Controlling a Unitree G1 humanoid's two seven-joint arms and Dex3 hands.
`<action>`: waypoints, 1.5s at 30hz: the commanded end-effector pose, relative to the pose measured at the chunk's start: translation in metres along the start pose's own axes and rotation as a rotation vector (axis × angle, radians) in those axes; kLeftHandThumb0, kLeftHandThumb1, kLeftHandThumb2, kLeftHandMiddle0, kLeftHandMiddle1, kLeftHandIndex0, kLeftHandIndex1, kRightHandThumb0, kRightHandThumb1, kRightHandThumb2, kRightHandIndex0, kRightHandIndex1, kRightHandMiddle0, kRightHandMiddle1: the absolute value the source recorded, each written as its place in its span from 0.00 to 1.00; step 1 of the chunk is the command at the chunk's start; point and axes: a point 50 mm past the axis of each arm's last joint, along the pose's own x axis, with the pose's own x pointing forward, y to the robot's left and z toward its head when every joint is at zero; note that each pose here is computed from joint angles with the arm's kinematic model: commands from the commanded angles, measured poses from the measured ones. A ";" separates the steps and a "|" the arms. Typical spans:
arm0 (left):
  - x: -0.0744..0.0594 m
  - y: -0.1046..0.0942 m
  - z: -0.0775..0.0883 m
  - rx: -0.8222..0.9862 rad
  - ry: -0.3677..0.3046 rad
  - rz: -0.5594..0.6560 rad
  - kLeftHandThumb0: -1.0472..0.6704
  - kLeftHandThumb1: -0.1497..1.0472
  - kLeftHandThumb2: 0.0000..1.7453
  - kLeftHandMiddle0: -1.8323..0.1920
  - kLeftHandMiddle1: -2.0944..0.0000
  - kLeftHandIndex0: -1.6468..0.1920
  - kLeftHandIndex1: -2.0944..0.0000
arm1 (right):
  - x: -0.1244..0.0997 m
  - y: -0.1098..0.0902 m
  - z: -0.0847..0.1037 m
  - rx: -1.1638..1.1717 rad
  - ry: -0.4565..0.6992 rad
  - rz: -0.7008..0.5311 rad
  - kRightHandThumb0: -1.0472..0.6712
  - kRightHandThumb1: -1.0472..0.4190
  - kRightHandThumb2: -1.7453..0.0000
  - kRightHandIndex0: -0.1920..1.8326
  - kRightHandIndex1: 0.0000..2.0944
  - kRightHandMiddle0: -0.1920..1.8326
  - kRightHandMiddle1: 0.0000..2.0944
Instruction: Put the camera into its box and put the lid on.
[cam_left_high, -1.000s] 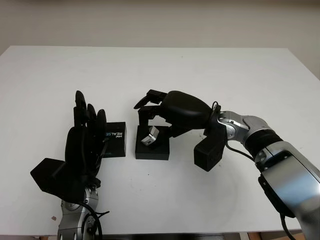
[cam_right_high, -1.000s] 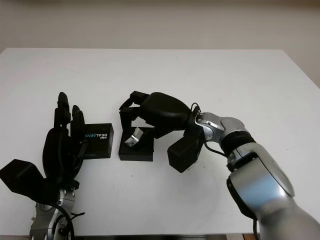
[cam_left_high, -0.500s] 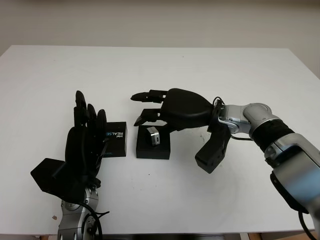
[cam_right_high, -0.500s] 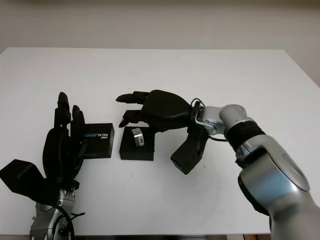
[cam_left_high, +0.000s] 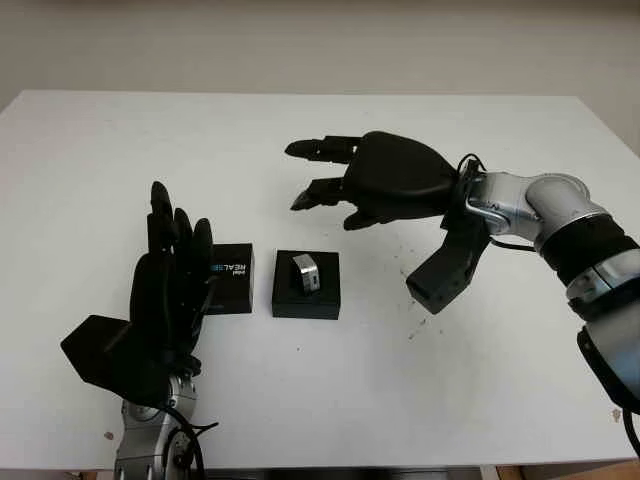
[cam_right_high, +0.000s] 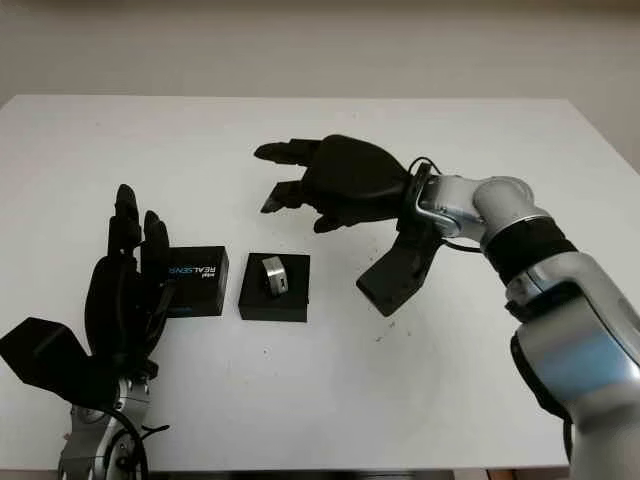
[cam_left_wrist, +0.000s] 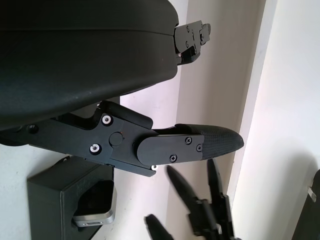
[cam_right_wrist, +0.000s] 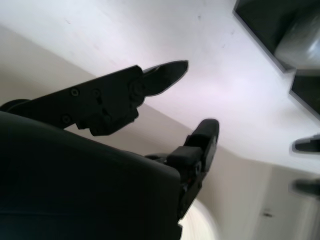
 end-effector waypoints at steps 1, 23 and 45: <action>0.000 0.001 0.001 0.009 -0.002 -0.002 0.22 1.00 0.24 1.00 0.98 1.00 0.98 | -0.001 -0.013 -0.006 0.128 0.075 -0.041 0.40 0.12 0.98 0.29 0.06 0.33 0.14; -0.005 -0.007 -0.002 -0.013 0.002 0.010 0.22 1.00 0.24 1.00 0.98 1.00 0.99 | 0.011 -0.002 0.029 0.622 0.274 0.243 0.13 0.14 0.97 0.23 0.02 0.21 0.31; -0.007 -0.009 -0.003 -0.024 0.006 0.009 0.22 1.00 0.25 1.00 0.99 1.00 0.99 | 0.012 0.021 0.046 0.389 0.202 0.267 0.11 0.10 0.97 0.24 0.03 0.16 0.56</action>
